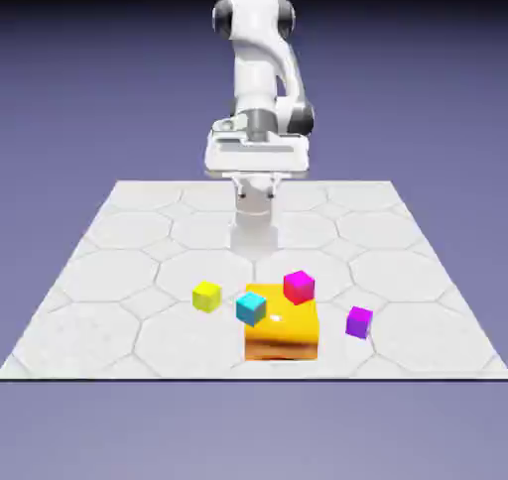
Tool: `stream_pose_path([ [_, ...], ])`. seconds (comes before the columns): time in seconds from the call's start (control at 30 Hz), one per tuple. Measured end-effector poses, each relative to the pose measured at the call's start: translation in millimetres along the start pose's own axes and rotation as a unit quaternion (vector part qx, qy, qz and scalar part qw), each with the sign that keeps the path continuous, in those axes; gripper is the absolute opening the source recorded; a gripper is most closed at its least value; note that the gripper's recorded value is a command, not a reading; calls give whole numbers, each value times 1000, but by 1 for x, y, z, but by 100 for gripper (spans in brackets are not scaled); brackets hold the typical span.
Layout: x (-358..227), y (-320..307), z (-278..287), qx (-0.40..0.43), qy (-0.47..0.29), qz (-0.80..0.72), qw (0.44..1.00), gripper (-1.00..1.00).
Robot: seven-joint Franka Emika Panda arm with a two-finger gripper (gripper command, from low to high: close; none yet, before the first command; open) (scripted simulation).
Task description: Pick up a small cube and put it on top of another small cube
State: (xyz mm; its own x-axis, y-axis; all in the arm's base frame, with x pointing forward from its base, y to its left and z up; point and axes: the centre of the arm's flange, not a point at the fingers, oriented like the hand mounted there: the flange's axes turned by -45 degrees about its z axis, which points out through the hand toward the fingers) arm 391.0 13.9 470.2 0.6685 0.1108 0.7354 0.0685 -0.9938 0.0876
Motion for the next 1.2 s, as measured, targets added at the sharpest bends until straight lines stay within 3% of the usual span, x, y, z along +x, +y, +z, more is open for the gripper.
stream_pose_path([
  [0.3, 55, -81, -40, -64, 110, -225, 966, 0],
  [0.6, 59, -179, -44, -94, 164, -451, 872, 0],
  [0.9, 14, -263, -8, -78, 152, -656, 735, 0],
  [1.2, -62, -307, 52, -14, 81, -816, 572, 0],
])
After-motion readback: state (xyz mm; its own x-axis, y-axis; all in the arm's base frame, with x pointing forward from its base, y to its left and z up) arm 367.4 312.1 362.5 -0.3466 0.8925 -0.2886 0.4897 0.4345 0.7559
